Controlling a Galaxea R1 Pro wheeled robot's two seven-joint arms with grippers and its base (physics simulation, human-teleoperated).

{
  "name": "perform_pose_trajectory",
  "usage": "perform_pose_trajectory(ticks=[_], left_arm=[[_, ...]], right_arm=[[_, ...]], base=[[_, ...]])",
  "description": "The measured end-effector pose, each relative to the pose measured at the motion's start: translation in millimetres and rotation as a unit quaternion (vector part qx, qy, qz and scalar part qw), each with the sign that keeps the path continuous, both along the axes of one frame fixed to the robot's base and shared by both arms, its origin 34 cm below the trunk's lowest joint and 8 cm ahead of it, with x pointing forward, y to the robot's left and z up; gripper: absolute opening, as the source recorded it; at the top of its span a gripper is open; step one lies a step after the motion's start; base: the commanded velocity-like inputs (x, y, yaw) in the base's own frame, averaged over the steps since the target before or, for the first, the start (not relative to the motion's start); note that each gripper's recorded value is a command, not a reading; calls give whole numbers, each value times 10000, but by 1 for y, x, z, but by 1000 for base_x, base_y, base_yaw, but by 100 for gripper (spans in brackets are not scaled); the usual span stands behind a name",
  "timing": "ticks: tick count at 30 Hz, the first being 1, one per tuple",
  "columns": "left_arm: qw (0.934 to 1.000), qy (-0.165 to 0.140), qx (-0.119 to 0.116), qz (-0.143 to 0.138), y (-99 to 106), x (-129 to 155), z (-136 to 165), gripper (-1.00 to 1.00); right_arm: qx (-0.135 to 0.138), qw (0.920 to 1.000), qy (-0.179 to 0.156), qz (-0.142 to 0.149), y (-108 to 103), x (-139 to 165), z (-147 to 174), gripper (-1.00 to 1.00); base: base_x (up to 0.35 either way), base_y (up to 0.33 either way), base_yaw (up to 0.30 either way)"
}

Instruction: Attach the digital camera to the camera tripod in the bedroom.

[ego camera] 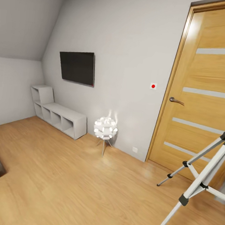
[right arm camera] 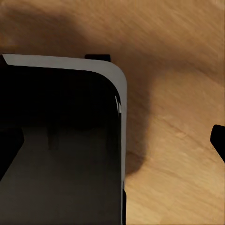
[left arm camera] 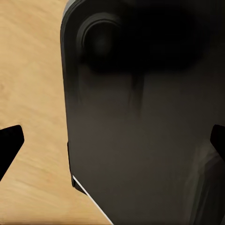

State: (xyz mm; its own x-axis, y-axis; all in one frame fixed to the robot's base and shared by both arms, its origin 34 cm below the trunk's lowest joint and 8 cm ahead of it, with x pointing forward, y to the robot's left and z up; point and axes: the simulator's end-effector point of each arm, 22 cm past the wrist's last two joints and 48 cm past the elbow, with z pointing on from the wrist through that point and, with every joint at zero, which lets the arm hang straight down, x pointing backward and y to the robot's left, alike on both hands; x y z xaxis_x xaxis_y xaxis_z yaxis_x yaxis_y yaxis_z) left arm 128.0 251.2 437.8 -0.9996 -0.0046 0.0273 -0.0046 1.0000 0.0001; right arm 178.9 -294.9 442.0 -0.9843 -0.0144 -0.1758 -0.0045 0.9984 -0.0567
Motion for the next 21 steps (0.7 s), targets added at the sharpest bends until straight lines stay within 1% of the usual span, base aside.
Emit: perform_pose_trajectory(ticks=[21], left_arm=[[10000, 0, 0, 0, 0, 0, 0, 100]], right_arm=[[0, 10000, 1, -2, 0, 0, 0, 100]], base=[[-145, 157, 288]])
